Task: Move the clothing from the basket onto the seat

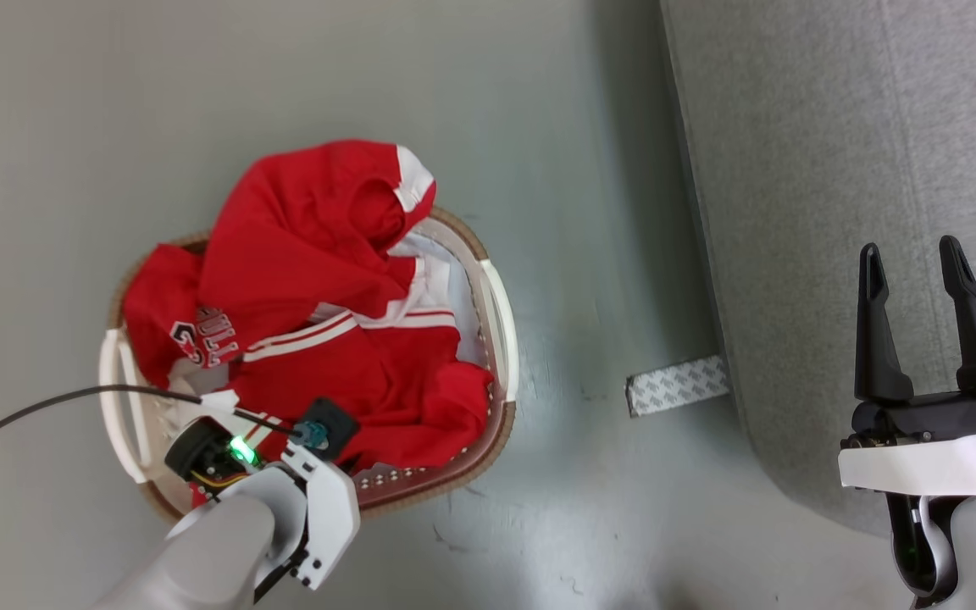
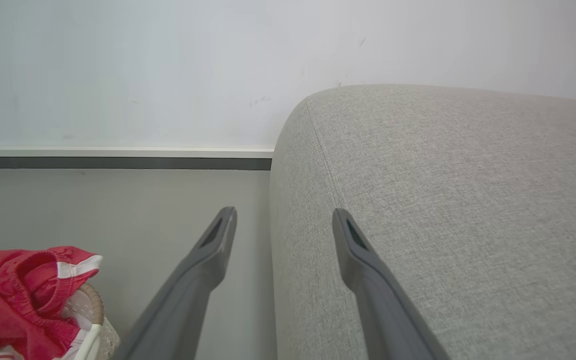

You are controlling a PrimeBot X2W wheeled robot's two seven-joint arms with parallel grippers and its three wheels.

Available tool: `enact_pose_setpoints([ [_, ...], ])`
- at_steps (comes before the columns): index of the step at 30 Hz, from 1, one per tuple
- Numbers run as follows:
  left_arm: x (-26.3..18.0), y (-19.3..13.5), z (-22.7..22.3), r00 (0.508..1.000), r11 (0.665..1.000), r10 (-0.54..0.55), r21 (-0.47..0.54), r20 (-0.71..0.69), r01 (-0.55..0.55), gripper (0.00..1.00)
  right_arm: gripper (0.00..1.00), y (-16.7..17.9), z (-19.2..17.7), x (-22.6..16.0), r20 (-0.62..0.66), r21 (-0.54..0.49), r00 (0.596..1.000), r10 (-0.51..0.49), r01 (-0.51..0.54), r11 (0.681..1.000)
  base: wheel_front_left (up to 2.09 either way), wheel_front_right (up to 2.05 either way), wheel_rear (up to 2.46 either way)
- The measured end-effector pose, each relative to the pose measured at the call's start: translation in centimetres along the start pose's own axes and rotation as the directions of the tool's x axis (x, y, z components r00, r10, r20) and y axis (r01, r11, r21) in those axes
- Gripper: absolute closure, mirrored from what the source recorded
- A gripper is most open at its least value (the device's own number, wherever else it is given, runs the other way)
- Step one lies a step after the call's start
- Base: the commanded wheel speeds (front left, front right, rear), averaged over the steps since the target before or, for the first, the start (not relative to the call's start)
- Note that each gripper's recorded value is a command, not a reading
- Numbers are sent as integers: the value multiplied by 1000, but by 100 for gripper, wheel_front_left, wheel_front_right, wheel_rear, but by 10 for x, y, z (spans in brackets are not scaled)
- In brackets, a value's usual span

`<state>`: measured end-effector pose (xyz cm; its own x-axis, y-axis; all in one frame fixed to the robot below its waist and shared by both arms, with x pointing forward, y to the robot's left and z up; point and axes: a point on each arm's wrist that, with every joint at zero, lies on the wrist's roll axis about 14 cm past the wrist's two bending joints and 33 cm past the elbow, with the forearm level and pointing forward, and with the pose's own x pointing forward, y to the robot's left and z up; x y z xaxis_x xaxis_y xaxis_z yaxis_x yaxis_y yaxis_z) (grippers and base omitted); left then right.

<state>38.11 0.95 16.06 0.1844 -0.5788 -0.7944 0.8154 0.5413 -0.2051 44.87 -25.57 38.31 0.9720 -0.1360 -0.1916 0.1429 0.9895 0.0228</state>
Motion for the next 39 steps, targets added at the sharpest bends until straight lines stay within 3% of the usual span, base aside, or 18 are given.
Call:
enact_pose_setpoints([
  [9,-32,-6,42,984,994,73,-97,162,-57,100,0,7,30,-14,67,17,998,18,-19,1000,0,0,0],
  [17,-87,-24,76,930,975,177,-183,322,-123,100,0,20,61,-48,136,25,989,55,-59,998,0,0,0],
  [29,-196,-42,132,738,941,339,-220,583,-258,100,0,49,97,-109,249,36,957,147,-161,986,0,0,0],
  [35,-254,-44,165,590,918,387,-234,709,-321,100,0,63,114,-125,309,17,931,194,-209,978,0,0,0],
  [39,-286,-47,178,516,903,403,-235,756,-360,100,0,80,123,-133,337,-19,908,248,-257,966,0,0,0],
])
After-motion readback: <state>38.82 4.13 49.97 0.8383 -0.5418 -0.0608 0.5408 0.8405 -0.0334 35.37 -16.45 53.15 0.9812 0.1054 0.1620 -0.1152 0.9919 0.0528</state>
